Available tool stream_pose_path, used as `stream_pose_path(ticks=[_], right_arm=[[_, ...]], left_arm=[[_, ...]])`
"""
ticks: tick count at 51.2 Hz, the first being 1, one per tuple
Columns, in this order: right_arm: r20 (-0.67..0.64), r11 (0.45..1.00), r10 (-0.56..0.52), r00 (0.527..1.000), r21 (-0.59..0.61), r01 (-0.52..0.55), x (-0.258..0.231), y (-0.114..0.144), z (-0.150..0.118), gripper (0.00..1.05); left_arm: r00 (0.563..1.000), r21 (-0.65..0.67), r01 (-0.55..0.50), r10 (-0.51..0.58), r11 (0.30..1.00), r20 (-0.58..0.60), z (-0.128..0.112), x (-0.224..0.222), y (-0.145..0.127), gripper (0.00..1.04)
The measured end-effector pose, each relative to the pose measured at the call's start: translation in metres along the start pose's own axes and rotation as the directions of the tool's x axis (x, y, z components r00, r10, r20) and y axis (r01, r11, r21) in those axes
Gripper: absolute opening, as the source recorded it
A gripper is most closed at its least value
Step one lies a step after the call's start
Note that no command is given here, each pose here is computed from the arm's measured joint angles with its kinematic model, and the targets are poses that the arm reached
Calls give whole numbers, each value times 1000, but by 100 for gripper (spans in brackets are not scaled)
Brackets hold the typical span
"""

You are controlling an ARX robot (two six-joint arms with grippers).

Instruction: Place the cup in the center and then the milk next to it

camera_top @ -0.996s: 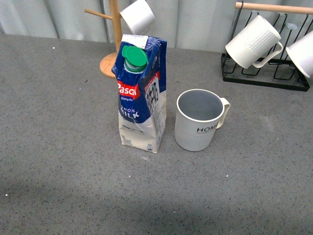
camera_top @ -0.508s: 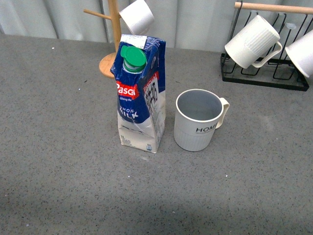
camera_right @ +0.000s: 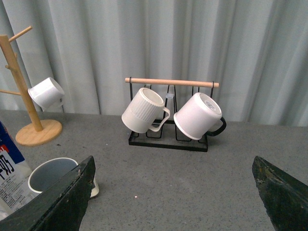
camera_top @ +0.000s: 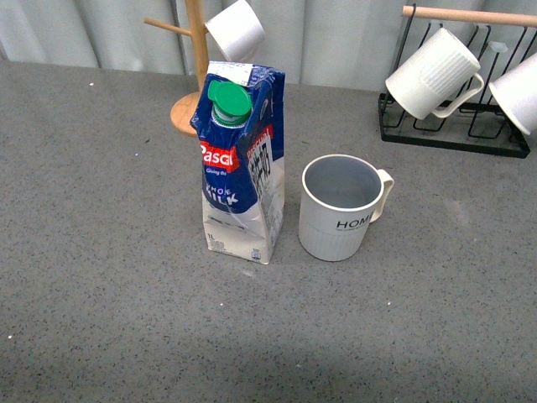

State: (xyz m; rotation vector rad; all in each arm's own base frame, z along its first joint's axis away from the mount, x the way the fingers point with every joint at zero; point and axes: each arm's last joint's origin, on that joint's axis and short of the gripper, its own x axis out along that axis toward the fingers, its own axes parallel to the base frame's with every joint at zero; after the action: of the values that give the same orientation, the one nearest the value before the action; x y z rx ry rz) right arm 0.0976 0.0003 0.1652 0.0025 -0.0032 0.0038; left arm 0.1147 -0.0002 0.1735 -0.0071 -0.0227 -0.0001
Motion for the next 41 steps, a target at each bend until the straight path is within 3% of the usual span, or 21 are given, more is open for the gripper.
stream_pose_path(ticks=[31,41], right_arm=[[0,1000,0,1000,0,0,0,0,0,95],[0,1000,0,1000,0,0,0,0,0,95]], left_arm=[[1000,0,2,-2,1000,-7,-3,-18,0,4],[1000,0,2,-2,1000,-7,-3,-18,0,33]])
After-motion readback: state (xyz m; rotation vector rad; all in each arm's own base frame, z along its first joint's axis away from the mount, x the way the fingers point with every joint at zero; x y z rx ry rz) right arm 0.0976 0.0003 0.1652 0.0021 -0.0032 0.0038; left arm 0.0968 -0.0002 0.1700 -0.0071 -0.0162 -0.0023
